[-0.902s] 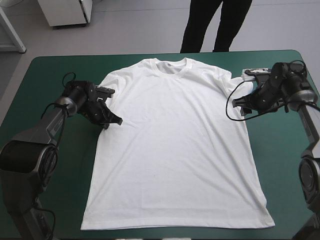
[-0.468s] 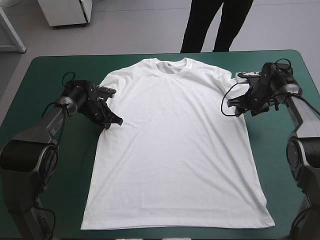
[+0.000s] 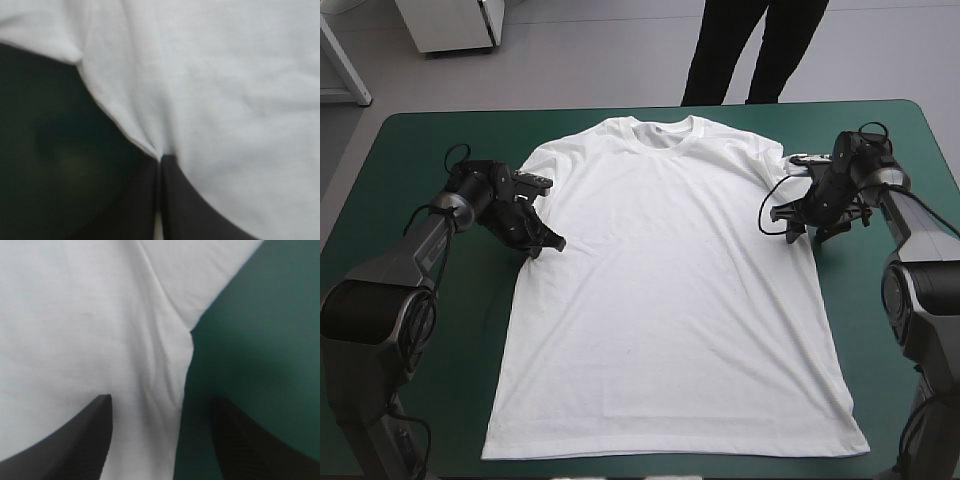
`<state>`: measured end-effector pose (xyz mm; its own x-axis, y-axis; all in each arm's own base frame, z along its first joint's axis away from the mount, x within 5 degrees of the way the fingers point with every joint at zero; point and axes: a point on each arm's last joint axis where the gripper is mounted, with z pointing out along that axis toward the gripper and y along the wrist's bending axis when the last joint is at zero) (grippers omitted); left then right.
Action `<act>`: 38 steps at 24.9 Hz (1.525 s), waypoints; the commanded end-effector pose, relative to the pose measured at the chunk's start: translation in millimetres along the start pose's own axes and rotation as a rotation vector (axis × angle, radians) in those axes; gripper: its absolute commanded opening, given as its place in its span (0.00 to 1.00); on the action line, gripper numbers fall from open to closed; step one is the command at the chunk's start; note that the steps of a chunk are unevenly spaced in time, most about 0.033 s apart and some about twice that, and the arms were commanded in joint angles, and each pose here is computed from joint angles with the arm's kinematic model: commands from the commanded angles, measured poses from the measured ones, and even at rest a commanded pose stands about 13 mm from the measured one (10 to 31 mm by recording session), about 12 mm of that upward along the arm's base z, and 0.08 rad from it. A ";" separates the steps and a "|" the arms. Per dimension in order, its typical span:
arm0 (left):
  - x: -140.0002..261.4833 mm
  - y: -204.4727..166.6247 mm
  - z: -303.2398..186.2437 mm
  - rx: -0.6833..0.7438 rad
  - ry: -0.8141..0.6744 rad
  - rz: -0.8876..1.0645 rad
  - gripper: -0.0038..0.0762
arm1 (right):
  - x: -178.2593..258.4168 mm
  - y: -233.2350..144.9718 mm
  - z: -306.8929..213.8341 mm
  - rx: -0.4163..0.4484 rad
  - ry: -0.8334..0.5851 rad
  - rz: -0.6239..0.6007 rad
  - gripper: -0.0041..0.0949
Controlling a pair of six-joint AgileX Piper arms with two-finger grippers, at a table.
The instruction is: Fold the cloth
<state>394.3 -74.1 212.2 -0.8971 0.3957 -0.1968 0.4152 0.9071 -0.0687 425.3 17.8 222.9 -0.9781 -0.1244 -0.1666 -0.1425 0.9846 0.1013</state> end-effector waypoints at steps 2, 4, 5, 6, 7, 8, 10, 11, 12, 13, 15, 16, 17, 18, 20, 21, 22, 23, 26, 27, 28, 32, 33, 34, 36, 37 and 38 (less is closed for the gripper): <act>-4.5 -17.8 -9.1 0.090 -0.048 -0.031 0.02 | -2.4 8.2 -17.7 -0.002 -0.030 -0.032 0.49; -5.7 -20.0 -9.8 0.090 -0.051 -0.023 0.02 | -2.7 15.6 -10.4 -0.011 -0.005 -0.061 0.37; -6.4 -20.0 -11.0 0.090 -0.053 -0.022 0.02 | -2.9 19.6 -7.5 -0.015 0.004 -0.077 0.31; -6.7 -20.0 -11.6 0.089 -0.056 -0.022 0.02 | -3.0 24.4 -5.9 -0.018 0.009 -0.089 0.26; -6.7 -20.9 -13.2 0.089 -0.059 -0.020 0.02 | -3.3 28.6 -2.1 -0.020 0.018 -0.098 0.21; -6.9 -21.0 -14.0 0.088 -0.063 -0.019 0.02 | -3.5 32.7 -0.8 -0.022 0.021 -0.112 0.16; -6.7 -21.3 -16.8 0.087 -0.070 -0.018 0.02 | -3.5 38.4 3.3 -0.025 0.032 -0.127 0.08; -6.7 -21.4 -17.7 0.086 -0.072 -0.018 0.02 | -3.4 40.4 3.5 -0.026 0.034 -0.134 0.04; -6.3 -21.5 -19.6 0.083 -0.073 -0.015 0.02 | -2.9 42.6 3.7 -0.032 0.040 -0.138 0.03; -5.6 -21.6 -21.5 0.079 -0.072 -0.012 0.02 | -2.2 43.9 3.8 -0.036 0.048 -0.143 0.02; -4.4 -21.9 -28.3 0.070 -0.077 -0.004 0.02 | -0.2 44.9 2.3 -0.039 0.068 -0.145 0.02; -3.5 -22.0 -34.1 0.060 -0.082 0.004 0.02 | 1.4 44.6 -0.8 -0.040 0.075 -0.144 0.02; -2.2 -21.7 -41.3 0.044 -0.085 0.004 0.02 | 2.0 45.0 -5.7 -0.039 0.067 -0.146 0.03; -0.4 -22.1 -49.9 0.029 -0.098 0.006 0.02 | 2.6 45.1 -12.3 -0.038 0.051 -0.146 0.02; 8.4 -25.1 -79.4 -0.006 -0.133 0.025 0.02 | 6.4 47.0 -39.5 -0.022 -0.010 -0.157 0.02; 15.6 -27.9 -104.5 -0.038 -0.186 0.037 0.02 | 10.6 45.5 -63.4 -0.015 -0.069 -0.153 0.02; 18.7 -29.8 -115.9 -0.047 -0.214 0.041 0.02 | 13.6 42.8 -76.4 -0.009 -0.100 -0.147 0.02; 27.3 -34.7 -144.8 -0.069 -0.291 0.049 0.02 | 19.2 39.1 -101.3 0.002 -0.168 -0.137 0.02; 48.8 -45.7 -209.5 -0.124 -0.450 0.075 0.02 | 34.7 30.6 -165.3 0.011 -0.345 -0.096 0.02; 56.3 -49.0 -227.8 -0.140 -0.486 0.082 0.02 | 39.5 31.2 -183.0 0.005 -0.397 -0.092 0.02; 64.8 -53.6 -250.3 -0.154 -0.542 0.089 0.02 | 47.8 34.0 -202.9 0.002 -0.451 -0.094 0.02; 96.7 -69.9 -319.2 -0.191 -0.748 0.113 0.02 | 84.6 44.4 -263.5 0.025 -0.626 -0.115 0.02; 102.8 -72.6 -328.4 -0.196 -0.779 0.116 0.02 | 90.4 46.0 -270.9 0.028 -0.651 -0.118 0.02; 109.1 -75.3 -339.0 -0.205 -0.816 0.120 0.02 | 99.5 48.4 -281.7 0.033 -0.687 -0.122 0.02; 119.5 -79.5 -355.1 -0.219 -0.873 0.126 0.02 | 113.0 51.8 -297.2 0.041 -0.746 -0.130 0.02; 124.3 -81.5 -363.2 -0.226 -0.905 0.129 0.02 | 120.0 53.6 -305.8 0.050 -0.786 -0.142 0.02; 128.9 -83.9 -370.9 -0.229 -0.937 0.132 0.02 | 127.3 55.4 -314.6 0.058 -0.826 -0.149 0.02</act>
<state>214.7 -49.2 522.1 -0.4721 0.3575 -0.8058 0.4013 0.9010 0.1647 278.4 20.2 477.4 -0.6735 -0.1531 -0.7231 -0.2374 0.9713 0.0155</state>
